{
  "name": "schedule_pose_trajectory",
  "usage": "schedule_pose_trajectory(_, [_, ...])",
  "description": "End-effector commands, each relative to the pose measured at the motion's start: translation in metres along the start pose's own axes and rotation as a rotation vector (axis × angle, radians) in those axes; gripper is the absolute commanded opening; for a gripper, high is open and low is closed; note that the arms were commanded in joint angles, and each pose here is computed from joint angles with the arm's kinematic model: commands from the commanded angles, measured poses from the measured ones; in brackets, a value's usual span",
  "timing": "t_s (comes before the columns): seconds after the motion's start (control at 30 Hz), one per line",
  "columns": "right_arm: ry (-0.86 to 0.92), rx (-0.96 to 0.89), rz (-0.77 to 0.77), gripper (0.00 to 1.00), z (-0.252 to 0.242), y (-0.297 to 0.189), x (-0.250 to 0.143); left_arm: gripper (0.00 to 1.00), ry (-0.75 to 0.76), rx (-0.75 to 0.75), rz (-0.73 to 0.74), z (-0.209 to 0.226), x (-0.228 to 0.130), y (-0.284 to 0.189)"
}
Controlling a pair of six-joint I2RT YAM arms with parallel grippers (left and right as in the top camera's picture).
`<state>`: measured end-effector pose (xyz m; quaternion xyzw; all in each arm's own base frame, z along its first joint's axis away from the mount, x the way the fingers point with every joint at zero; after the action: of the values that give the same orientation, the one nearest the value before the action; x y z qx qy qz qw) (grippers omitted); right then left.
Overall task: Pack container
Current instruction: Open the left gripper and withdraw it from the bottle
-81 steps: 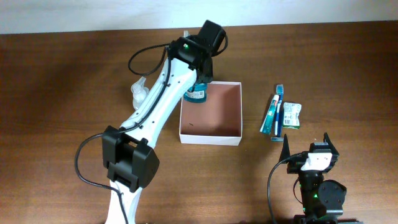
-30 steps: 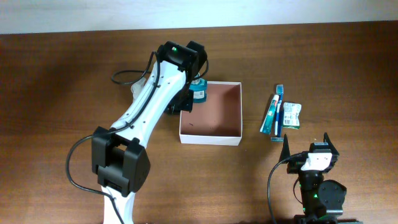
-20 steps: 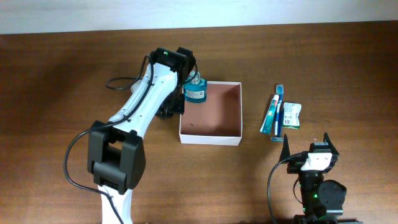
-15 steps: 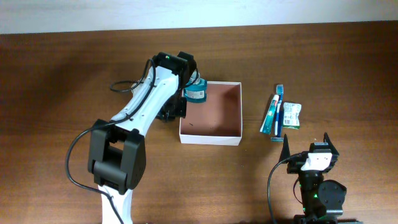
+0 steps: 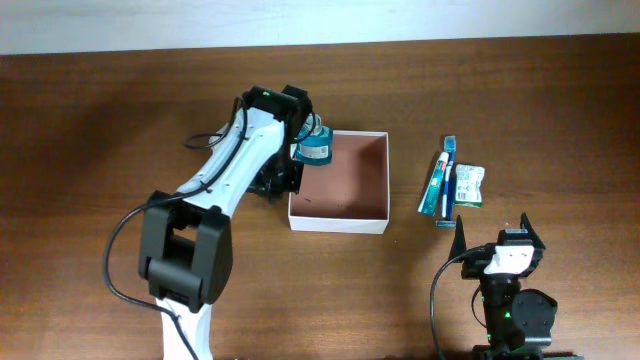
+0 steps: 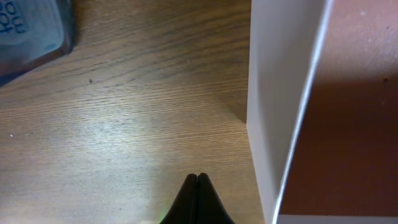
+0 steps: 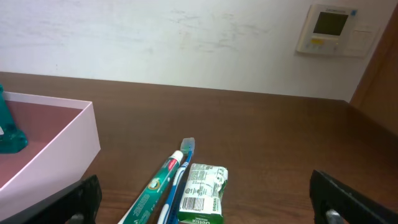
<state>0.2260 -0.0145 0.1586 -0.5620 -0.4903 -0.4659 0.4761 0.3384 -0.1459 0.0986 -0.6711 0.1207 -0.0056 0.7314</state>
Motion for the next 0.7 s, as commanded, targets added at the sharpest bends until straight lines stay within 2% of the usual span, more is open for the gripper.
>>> schedule_pose_trajectory(0.0, [-0.003, 0.000, 0.003, 0.98, 0.000, 0.000, -0.002, 0.00, -0.012, -0.039, -0.065, 0.012, -0.002, -0.024])
schedule_pose_trajectory(0.33, [-0.003, 0.000, 0.003, 0.98, 0.000, 0.000, -0.002, 0.01, 0.044, -0.124, -0.126, 0.006, -0.013, -0.052])
schedule_pose_trajectory(0.43, [-0.003, 0.000, 0.003, 0.98, 0.000, 0.000, -0.002, 0.00, 0.122, -0.208, -0.124, -0.006, -0.019, -0.058])
schedule_pose_trajectory(0.53, [-0.003, 0.000, 0.003, 0.98, 0.000, 0.000, -0.002, 0.01, 0.134, -0.225, -0.135, -0.008, -0.023, -0.065])
schedule_pose_trajectory(0.67, [-0.003, 0.000, 0.003, 0.98, 0.000, 0.000, -0.002, 0.01, 0.129, -0.234, -0.211, -0.005, -0.031, -0.078])
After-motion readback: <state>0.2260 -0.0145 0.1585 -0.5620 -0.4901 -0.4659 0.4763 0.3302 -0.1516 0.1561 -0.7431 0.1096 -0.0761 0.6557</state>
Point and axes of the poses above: each gripper's point midway between its finger pads, its own y axis out along the fingers, its own z axis along the line the jaws close on, x = y × z, the point moved 2 cm from there along -y, back along the fingers
